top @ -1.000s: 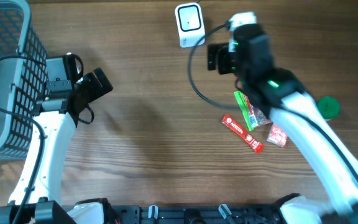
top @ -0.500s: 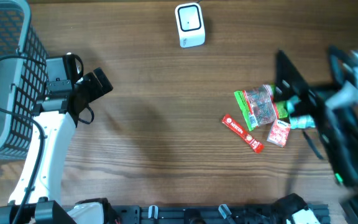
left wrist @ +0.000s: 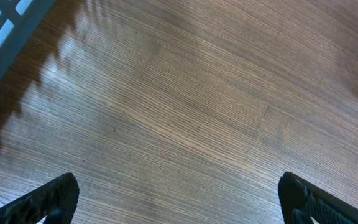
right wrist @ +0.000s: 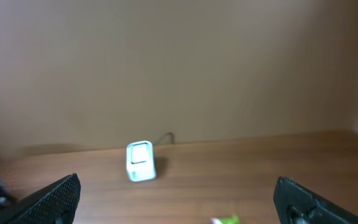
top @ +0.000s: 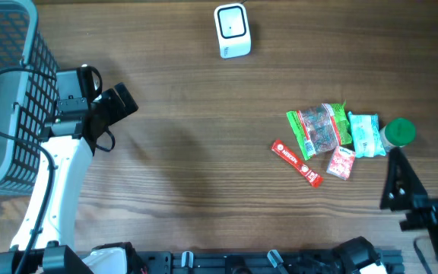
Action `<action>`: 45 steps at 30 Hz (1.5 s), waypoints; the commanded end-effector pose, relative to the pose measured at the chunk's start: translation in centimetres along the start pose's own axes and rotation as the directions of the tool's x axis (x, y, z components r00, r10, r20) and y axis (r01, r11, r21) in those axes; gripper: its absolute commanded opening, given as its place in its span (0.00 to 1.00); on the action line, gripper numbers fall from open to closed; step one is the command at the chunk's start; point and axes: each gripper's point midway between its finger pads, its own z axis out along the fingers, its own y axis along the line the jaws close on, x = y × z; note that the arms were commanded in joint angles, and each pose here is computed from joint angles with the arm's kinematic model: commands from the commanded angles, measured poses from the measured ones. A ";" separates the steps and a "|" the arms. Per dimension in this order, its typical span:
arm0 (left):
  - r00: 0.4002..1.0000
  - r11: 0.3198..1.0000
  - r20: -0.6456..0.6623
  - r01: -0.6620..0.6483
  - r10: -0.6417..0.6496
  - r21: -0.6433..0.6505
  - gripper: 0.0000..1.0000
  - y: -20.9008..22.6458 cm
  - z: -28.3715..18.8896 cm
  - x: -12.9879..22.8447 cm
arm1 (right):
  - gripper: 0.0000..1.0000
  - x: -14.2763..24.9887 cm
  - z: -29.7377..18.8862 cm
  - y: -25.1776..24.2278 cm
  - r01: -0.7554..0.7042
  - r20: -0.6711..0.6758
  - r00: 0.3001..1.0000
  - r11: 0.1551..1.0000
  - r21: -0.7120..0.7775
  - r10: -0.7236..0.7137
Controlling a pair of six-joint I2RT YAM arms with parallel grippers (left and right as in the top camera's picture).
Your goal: Scan the item barcode
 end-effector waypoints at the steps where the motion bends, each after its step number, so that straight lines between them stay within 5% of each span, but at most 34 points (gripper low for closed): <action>1: 1.000 1.000 0.004 -0.010 0.010 -0.011 1.00 0.3 0.1 -0.1 | 1.00 1.0 -1.4 -2.2 -0.017 0.033 0.999 0.994 0.109 0.014; 7: 1.000 1.000 0.004 -0.010 0.010 -0.011 1.00 0.3 0.1 -0.1 | 1.00 4.2 -0.5 -3.9 -0.040 0.085 0.996 0.979 0.201 0.023; 16: 1.000 1.000 0.004 -0.010 0.010 -0.011 1.00 0.3 0.1 -0.1 | 1.00 6.4 1.7 -3.6 -0.076 0.345 0.938 0.989 0.127 0.028; 28: 1.000 1.000 0.004 -0.010 0.010 -0.011 1.00 0.3 0.1 -0.1 | 1.00 8.4 5.4 -2.2 -0.019 0.637 0.770 0.999 -0.036 0.038; 37: 1.000 1.000 0.004 -0.010 0.010 -0.011 1.00 0.3 0.1 -0.1 | 1.00 14.7 8.9 -3.3 -0.031 0.495 0.868 1.000 -0.005 0.029; 45: 1.000 1.000 0.004 -0.010 0.010 -0.011 1.00 0.3 0.1 -0.1 | 1.00 22.8 11.7 -4.2 -0.030 0.164 0.986 0.999 0.035 0.024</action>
